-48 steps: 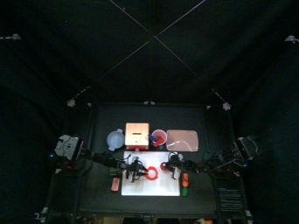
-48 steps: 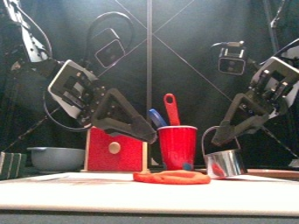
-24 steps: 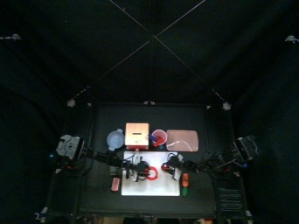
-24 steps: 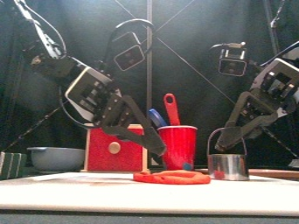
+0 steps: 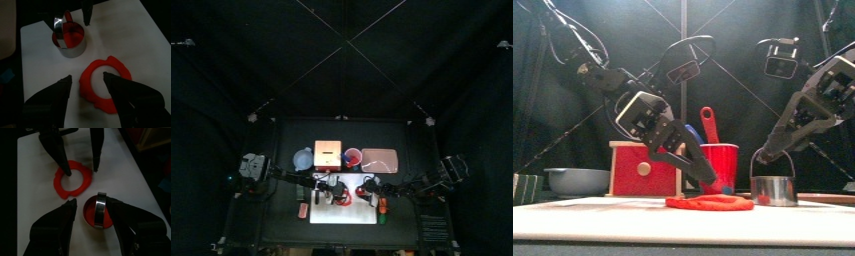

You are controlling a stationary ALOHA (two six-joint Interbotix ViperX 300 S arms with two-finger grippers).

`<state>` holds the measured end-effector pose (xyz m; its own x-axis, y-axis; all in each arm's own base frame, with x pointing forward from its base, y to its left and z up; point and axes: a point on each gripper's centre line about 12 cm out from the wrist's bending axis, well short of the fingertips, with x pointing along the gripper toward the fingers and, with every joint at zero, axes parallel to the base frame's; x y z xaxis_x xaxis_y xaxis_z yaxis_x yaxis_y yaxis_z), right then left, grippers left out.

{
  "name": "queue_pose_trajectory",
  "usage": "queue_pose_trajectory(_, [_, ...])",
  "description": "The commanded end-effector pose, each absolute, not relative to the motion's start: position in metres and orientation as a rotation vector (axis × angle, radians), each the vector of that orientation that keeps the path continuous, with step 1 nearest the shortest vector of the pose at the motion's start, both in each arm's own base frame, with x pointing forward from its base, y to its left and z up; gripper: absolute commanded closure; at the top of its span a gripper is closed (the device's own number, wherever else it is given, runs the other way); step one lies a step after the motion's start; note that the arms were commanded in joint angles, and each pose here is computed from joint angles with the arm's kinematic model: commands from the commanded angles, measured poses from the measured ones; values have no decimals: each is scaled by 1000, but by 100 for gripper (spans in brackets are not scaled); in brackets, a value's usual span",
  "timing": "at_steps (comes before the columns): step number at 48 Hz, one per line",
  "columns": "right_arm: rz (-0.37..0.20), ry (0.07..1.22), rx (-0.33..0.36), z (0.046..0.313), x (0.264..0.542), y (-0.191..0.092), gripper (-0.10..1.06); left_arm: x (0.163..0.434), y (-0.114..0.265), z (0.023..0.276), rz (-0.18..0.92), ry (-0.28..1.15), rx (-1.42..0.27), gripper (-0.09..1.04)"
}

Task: Get the cutter from the drawer then cut the dough then place the extra dough in the bowl
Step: Place the extra dough in the bowl

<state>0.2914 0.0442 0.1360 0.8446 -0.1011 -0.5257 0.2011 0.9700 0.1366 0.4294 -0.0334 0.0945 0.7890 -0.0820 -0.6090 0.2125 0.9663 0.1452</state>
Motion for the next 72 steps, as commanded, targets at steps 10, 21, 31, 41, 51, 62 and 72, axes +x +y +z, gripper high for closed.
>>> queue_pose_trajectory(10, [-160, 501, 206, 148, 286, 41, 12, 440, -29, 108, -139, 601, 194, 7])
queue_pose_trajectory(21, [-161, 503, 206, 147, 286, 41, 12, 440, -29, 105, -126, 612, 169, 7])
queue_pose_trajectory(31, [-162, 502, 207, 148, 286, 40, 12, 440, -30, 99, -117, 626, 148, 8])
queue_pose_trajectory(41, [-164, 503, 207, 147, 286, 40, 12, 440, -30, 91, -103, 643, 119, 11])
queue_pose_trajectory(51, [-165, 503, 208, 147, 286, 40, 12, 438, -32, 85, -106, 660, 119, 28])
queue_pose_trajectory(62, [-168, 503, 209, 147, 286, 39, 12, 436, -31, 85, -94, 663, 99, 42])
queue_pose_trajectory(72, [-169, 511, 213, 147, 286, 38, 12, 414, -25, 106, -72, 638, 73, 41])
